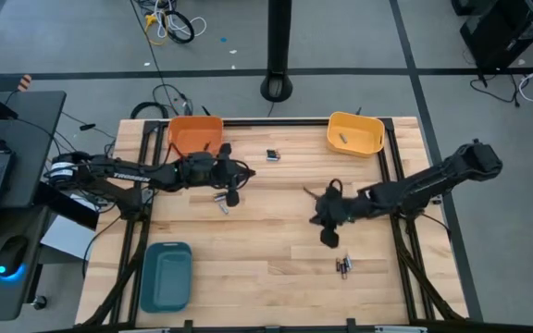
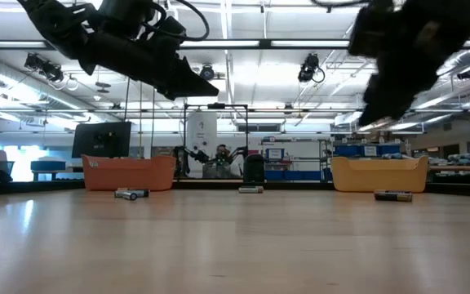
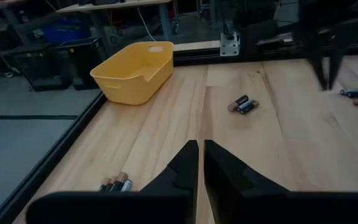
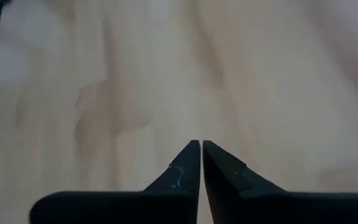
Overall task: Sort batteries
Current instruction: Put the big copper and black battery into the blue bin
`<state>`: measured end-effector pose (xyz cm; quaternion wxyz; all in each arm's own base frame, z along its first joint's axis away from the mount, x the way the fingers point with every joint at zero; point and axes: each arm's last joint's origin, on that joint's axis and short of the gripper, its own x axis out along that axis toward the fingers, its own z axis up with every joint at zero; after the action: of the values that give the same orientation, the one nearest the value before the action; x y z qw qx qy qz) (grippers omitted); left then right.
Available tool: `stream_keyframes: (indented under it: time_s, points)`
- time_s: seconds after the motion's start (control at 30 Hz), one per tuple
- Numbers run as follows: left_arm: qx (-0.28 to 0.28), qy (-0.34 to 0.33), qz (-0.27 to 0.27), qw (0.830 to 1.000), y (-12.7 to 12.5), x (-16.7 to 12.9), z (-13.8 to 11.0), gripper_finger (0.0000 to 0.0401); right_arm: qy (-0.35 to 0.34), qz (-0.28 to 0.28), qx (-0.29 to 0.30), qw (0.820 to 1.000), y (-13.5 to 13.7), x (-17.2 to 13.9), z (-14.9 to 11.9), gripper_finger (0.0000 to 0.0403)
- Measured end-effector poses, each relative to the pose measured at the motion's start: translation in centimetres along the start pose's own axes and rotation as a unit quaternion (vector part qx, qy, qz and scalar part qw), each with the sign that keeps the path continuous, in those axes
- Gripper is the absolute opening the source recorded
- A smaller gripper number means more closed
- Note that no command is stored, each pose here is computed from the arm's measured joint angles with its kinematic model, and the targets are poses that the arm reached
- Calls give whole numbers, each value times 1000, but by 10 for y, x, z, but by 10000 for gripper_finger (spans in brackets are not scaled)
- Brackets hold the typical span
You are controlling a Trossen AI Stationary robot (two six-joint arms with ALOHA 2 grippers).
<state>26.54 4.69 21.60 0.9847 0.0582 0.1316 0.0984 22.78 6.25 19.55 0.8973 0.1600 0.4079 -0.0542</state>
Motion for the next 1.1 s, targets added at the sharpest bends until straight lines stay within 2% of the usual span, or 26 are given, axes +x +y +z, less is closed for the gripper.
stream_keyframes:
  time_s: [0.1,0.23,0.37,0.53,0.77,0.93,1.1]
  points:
    - [1,0,-4,1000,-3,0,0,32,48,2,17,999,19,-9,-9,41]
    - [4,2,-13,1000,-7,0,0,32,98,36,28,994,43,-20,-25,66]
    - [5,4,-19,1000,-11,-1,0,32,113,67,48,990,64,-31,-32,118]
    - [7,4,-25,1000,-14,-1,0,32,130,75,51,987,79,-38,-36,197]
    - [11,6,-27,1000,-15,-1,0,32,210,56,26,976,93,-16,-49,282]
    - [16,7,-27,999,-15,-1,0,32,258,13,-6,966,101,0,-57,303]
    - [17,8,-27,999,-15,-1,0,32,280,-1,-45,959,112,15,-62,307]
